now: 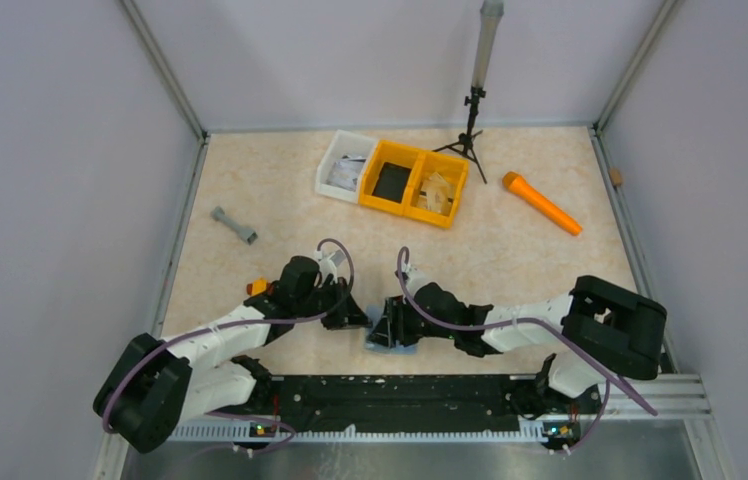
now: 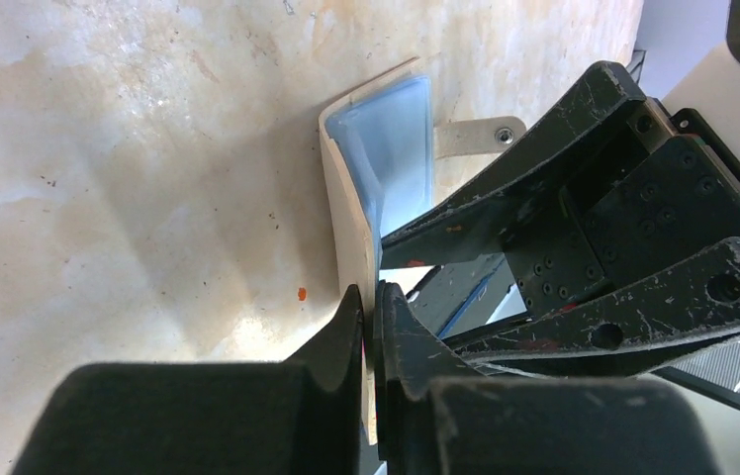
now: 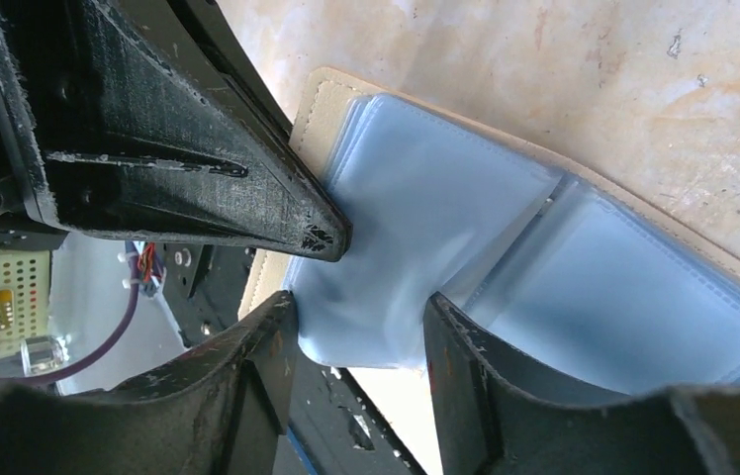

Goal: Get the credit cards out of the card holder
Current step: Remove the credit card from the card holder.

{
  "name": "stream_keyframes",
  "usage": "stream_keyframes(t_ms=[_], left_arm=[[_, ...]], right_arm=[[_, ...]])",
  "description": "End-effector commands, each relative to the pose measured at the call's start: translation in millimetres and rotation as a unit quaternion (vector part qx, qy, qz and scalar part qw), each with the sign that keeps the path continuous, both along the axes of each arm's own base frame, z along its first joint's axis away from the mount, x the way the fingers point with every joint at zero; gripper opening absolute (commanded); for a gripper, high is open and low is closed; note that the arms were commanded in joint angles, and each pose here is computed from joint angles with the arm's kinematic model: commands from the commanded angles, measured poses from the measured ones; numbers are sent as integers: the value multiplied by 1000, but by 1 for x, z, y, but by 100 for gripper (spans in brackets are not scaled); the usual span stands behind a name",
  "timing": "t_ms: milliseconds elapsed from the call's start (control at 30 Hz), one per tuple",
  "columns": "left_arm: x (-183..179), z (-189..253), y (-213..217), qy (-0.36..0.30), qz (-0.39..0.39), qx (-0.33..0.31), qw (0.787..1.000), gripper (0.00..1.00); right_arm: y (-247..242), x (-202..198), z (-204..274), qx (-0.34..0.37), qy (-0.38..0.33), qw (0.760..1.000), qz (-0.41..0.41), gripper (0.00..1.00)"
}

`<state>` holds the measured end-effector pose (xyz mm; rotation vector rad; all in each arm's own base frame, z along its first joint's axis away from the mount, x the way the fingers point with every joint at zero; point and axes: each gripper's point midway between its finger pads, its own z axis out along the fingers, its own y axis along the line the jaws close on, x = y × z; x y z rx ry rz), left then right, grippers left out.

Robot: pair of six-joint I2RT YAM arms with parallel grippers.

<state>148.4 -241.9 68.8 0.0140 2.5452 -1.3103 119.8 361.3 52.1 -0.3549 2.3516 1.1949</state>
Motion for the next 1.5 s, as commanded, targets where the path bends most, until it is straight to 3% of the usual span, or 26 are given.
stream_keyframes(t_ms=[0,133,300,833,1000,1133,1467], left_arm=[[2,18,-10,-22,-19,-39,999,8],[3,13,-6,-22,-12,-18,1000,21],[4,18,-4,-31,-12,-15,999,35],[8,11,-3,-29,-11,1,1000,2],[9,15,-3,-33,-11,0,999,0],[9,17,-4,-34,-14,-2,999,0],[8,17,-4,-32,-14,-3,999,0]], right_arm=[[9,4,18,28,-18,999,-5,47],[1,6,15,10,-21,1000,-18,30],[-13,13,5,-33,-30,998,-38,21],[-60,18,19,-49,-46,992,-110,6],[-88,16,5,-99,-39,985,-135,29],[-99,16,8,-113,-49,983,-138,56],[-48,17,50,-36,-73,994,-71,69]])
